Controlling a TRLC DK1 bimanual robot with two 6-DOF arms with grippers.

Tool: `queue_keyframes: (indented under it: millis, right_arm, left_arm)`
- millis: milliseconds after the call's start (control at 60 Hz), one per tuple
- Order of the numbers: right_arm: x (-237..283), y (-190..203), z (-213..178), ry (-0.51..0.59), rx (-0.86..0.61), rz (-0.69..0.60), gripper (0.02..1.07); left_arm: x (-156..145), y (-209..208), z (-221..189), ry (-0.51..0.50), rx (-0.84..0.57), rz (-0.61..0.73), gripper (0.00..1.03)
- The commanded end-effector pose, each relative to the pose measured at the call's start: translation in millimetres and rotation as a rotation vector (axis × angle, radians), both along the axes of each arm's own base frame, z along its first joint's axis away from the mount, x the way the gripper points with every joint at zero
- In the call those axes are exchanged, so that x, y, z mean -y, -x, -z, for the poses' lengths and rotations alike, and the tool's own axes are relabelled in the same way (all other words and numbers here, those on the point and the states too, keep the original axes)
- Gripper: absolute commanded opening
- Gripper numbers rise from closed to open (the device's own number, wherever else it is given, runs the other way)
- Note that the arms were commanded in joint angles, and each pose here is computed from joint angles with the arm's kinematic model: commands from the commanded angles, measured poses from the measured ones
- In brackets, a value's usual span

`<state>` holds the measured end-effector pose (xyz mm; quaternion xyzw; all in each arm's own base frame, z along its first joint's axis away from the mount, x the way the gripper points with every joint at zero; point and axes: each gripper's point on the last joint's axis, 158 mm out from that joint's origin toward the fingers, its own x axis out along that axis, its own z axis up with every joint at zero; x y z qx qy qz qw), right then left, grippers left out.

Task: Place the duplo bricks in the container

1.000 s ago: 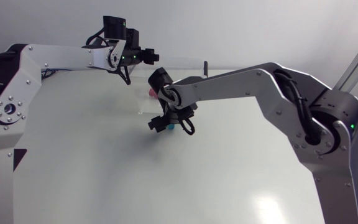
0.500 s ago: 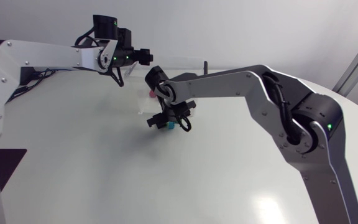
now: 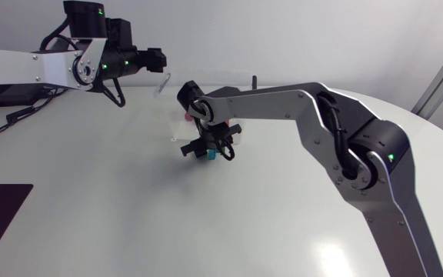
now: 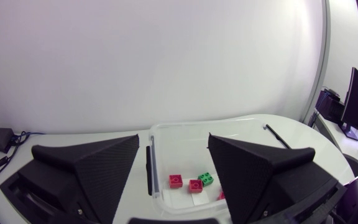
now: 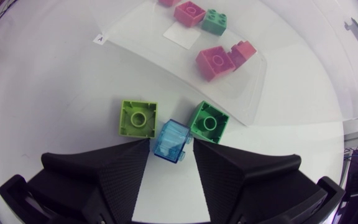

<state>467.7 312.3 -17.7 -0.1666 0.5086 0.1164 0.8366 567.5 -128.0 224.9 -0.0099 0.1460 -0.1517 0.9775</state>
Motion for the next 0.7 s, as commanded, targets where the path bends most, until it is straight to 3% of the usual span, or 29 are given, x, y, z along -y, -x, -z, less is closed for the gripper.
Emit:
queue_keyframes:
  millis: [0, 117, 483, 683]
  right_arm:
    - [5.1, 0.4, 16.7, 0.017, -0.024, 0.033, 0.48]
    - [5.4, 0.7, 17.2, 0.016, -0.025, 0.036, 0.38]
    - [5.0, 14.9, 15.6, 0.005, -0.021, 0.023, 0.34]
    - [9.5, 26.3, -14.6, -0.03, 0.027, 0.009, 0.34]
  left_arm:
    - [-2.0, 11.4, -3.3, 0.017, 0.008, 0.003, 0.78]
    - [-3.2, 18.2, -2.6, 0.015, 0.006, 0.004, 0.78]
    - [-11.7, 52.9, 6.9, -0.004, -0.021, 0.043, 0.78]
    - [-16.5, 78.8, 23.1, -0.032, -0.078, 0.123, 0.78]
